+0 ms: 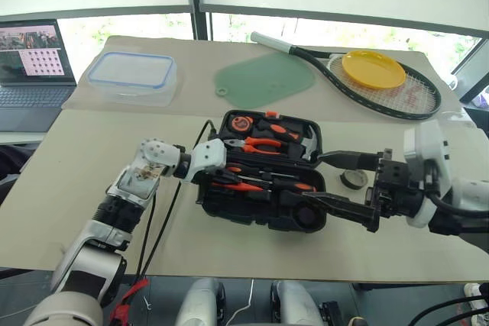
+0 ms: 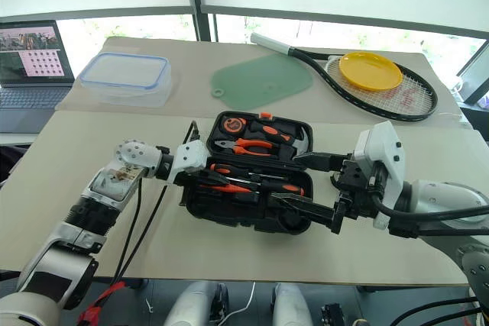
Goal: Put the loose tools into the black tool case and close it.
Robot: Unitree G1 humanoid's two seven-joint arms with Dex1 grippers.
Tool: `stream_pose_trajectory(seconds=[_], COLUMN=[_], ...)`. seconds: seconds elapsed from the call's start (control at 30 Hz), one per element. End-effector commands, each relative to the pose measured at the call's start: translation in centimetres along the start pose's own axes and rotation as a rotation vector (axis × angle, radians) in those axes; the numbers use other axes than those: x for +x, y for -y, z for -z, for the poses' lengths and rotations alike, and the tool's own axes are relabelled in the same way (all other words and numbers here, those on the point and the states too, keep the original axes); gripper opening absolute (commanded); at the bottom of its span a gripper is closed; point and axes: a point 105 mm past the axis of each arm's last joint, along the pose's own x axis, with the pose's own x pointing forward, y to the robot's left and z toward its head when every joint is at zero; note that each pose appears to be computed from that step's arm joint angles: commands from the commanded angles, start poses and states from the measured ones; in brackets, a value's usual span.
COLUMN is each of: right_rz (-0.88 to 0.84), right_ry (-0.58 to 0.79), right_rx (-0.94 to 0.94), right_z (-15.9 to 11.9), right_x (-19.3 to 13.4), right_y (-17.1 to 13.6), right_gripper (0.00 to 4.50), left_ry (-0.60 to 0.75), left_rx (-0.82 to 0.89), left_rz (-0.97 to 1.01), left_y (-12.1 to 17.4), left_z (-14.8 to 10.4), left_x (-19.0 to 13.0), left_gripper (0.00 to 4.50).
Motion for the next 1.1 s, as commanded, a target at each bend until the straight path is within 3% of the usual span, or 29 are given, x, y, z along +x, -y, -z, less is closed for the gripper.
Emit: stream_pose_trajectory(seconds=[0.03, 0.3, 0.53, 0.63, 0.73, 0.87, 0.97, 1.1], right_rz=[-0.003, -0.025, -0.080, -0.127, -0.189, -0.316, -0.351, -0.376], right_ry=[0.005, -0.006, -0.007, -0.013, -0.017, -0.025, -0.023, -0.024], right_rx=[-0.029, -0.033, -0.055, -0.089, -0.120, -0.165, -0.177, -0.179], right_z=[-0.6, -0.3, -0.4, -0.5, -0.6, -0.8, -0.9, -0.8], right_x=[0.0, 0.4, 1.5, 2.4, 3.3, 4.9, 5.3, 5.5], right_y=[0.1, 0.5, 1.6, 1.8, 1.7, 1.4, 1.6, 1.6], right_gripper=[4.50, 4.50, 4.50, 4.50, 4.50, 4.50, 4.50, 4.50], left_ry=[-0.065, -0.048, 0.057, 0.098, 0.043, -0.193, -0.274, -0.296], left_rx=[-0.033, -0.054, -0.134, -0.237, -0.330, -0.584, -0.644, -0.652], left_rz=[0.021, -0.063, -0.253, -0.384, -0.509, -0.833, -0.867, -0.873], left_y=[1.3, 1.3, -0.8, -1.2, 0.1, 6.9, 9.9, 10.3], left_z=[2.1, 2.3, -1.0, -2.3, -1.3, 5.6, 7.2, 8.0], left_x=[0.5, -0.3, -5.5, -9.9, -14.2, -23.8, -25.4, -25.7], left_gripper=[0.02, 0.02, 0.02, 0.68, 1.80, 3.28, 4.32, 4.45])
